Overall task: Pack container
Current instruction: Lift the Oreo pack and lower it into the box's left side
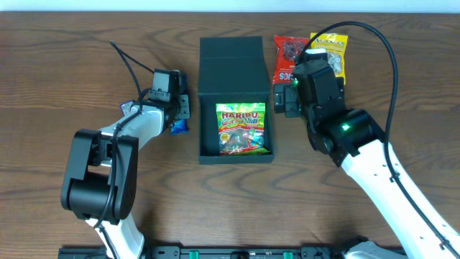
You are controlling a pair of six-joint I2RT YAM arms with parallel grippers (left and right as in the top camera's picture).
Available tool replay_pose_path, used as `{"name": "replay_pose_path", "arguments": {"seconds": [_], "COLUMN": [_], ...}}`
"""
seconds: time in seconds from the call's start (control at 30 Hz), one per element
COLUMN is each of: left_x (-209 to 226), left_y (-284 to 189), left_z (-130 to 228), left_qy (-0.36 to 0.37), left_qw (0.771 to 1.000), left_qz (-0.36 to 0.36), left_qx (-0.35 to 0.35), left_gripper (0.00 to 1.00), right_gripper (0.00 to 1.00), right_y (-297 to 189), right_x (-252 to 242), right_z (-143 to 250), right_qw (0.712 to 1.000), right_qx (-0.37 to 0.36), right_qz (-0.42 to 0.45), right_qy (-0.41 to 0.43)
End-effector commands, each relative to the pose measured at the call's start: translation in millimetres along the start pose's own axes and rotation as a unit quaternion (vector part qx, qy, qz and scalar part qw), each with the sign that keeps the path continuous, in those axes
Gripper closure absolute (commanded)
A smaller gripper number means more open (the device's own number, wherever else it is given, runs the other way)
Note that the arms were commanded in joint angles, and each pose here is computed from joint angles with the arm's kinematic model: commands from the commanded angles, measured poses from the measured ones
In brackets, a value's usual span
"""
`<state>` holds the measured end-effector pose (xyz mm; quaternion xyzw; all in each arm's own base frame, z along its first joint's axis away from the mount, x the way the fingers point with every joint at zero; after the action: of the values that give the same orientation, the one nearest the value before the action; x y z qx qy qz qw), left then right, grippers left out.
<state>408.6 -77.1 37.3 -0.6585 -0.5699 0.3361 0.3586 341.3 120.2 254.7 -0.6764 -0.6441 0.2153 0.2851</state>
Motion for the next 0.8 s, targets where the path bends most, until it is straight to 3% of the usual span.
{"name": "replay_pose_path", "arguments": {"seconds": [0.0, 0.2, 0.47, 0.63, 0.77], "left_x": [-2, -5, -12, -45, -76], "left_y": [1, -13, -102, -151, -161], "left_z": [-6, -17, -62, -58, -43], "left_qy": [-0.002, -0.014, -0.010, -0.001, -0.008], "left_qw": [1.000, 0.999, 0.991, 0.988, 0.989], "left_qz": [0.000, 0.013, 0.026, 0.057, 0.086], "left_qx": [-0.006, -0.026, -0.128, -0.144, -0.122], "left_gripper": [0.69, 0.77, 0.81, 0.82, 0.82], "right_gripper": [0.01, 0.01, 0.01, 0.01, 0.01], "right_y": [2, 4, 8, 8, 8], "right_x": [-5, -19, -40, -42, -43], "right_z": [-5, -10, -14, -12, -10], "right_qw": [1.000, 0.999, 0.998, 0.998, 0.998], "right_qx": [-0.006, -0.010, -0.009, -0.003, 0.003], "right_qz": [0.010, 0.030, 0.055, 0.058, 0.060], "right_qy": [0.002, 0.013, 0.032, 0.033, 0.034]}}
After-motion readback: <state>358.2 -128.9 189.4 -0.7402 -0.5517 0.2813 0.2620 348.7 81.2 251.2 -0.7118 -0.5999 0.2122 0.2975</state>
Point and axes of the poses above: each gripper's point midway between its finger pads, its own y axis out along the fingers, its own x axis along the line the jaws close on, z = x × y, the point moved 4 cm from there along -y, back along the fingers, and after that the axes turned 10 degrees about y, right-handed, at the moved point
